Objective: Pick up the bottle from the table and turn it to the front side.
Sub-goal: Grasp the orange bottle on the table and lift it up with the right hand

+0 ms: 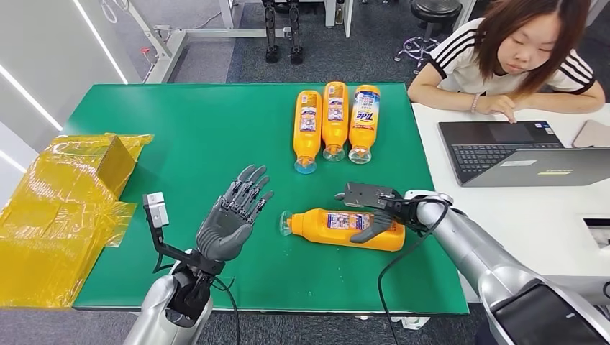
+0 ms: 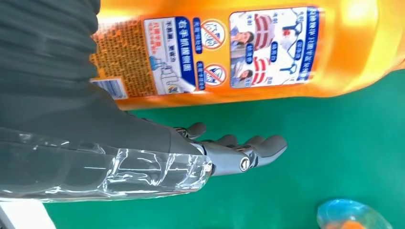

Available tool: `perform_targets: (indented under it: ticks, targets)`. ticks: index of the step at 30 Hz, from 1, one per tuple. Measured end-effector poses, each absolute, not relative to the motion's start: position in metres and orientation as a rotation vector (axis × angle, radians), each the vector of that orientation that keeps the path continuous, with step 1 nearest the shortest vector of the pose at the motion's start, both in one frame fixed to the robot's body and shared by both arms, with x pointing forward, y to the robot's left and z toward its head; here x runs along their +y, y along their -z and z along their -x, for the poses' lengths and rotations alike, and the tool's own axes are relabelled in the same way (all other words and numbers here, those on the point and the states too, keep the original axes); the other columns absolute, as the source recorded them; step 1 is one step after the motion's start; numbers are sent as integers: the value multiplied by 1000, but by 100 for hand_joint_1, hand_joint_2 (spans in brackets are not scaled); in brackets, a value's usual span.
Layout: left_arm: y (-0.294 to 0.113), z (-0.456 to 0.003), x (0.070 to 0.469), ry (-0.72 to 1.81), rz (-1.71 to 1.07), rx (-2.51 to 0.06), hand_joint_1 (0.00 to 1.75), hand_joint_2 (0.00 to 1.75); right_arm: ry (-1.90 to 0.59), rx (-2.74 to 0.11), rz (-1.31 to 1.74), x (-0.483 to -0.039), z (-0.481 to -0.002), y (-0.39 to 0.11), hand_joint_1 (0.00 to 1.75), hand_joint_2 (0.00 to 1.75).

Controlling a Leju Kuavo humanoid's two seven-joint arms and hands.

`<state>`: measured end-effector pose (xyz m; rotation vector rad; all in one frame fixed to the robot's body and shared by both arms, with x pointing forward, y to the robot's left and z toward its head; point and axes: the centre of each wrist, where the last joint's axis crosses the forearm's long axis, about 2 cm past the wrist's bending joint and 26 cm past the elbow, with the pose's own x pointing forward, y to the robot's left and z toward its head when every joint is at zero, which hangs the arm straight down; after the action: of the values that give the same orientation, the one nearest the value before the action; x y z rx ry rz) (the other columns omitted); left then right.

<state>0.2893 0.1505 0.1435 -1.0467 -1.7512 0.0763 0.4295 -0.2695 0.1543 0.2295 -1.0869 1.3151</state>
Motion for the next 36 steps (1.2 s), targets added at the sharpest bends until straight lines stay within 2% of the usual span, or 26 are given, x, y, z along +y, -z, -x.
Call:
perform_targets:
  ticks: [10,22,26,30,34,36]
  targets:
    - [-145,-297,148,-78,1076,-1720,0,175,-1362,-1045,-222,-255,-433,-156,0,175]
    - [-146,-299,148,-119,1100,-1674,0,175,-1639,-817,148,-241,-451,-183,0,175]
    - [-145,-299,148,-113,1094,-1675,0,175,-1675,-795,212,-243,-452,-185,59,175]
    - [-145,-299,148,-113,1094,-1675,0,175,-1677,-793,216,-243,-453,-185,59,175]
    - [-143,-299,148,-112,1087,-1674,0,175,-1694,-806,242,-246,-452,-184,153,175]
    - [-142,-299,148,-111,1085,-1673,0,175,-1700,-805,246,-248,-452,-183,158,175]
